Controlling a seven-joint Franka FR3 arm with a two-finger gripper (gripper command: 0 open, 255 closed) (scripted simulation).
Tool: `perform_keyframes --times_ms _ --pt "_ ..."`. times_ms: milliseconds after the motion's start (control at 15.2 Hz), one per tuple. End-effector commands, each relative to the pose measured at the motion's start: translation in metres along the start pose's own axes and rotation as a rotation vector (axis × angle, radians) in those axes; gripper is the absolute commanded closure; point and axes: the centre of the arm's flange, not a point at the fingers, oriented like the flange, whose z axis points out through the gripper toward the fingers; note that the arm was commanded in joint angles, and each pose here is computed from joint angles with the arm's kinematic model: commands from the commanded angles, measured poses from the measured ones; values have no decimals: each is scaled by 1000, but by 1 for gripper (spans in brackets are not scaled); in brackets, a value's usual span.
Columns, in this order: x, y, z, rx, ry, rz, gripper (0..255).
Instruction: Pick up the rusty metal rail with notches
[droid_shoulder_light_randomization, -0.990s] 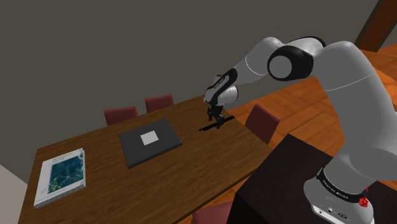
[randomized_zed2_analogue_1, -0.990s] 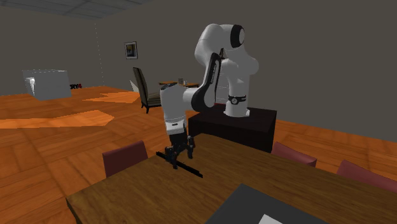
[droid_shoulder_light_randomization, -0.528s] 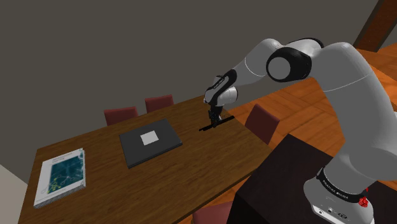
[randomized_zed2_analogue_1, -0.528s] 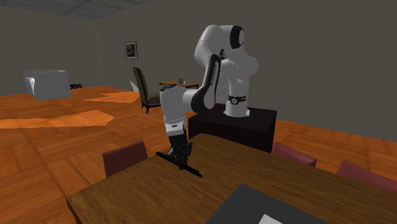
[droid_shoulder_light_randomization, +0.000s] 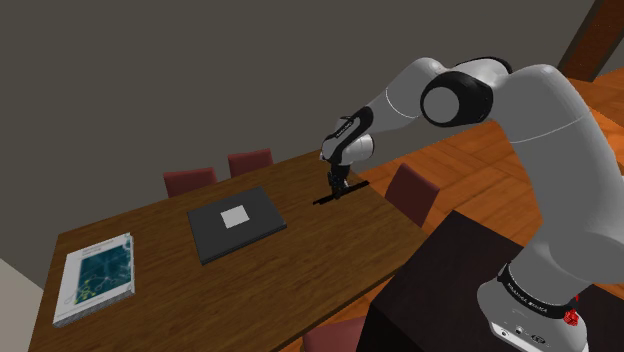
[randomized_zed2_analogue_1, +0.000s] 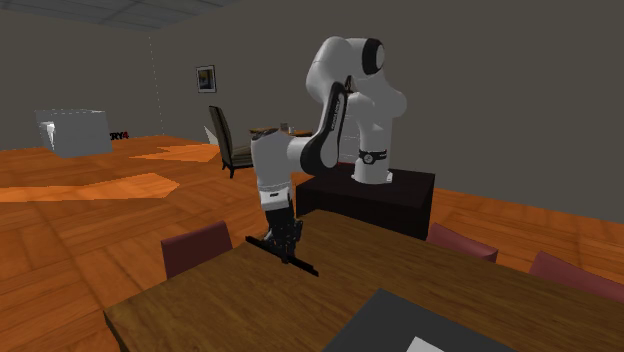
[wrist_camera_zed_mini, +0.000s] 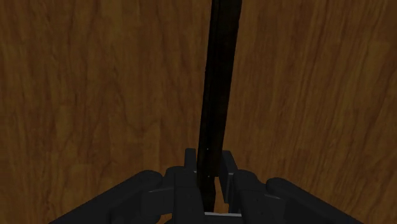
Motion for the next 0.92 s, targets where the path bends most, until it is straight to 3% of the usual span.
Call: perform_keyframes --times_ms 0,858 --pt "1 -1 -10 1 0 0 255" --pt "9 -4 -69 1 0 0 255"
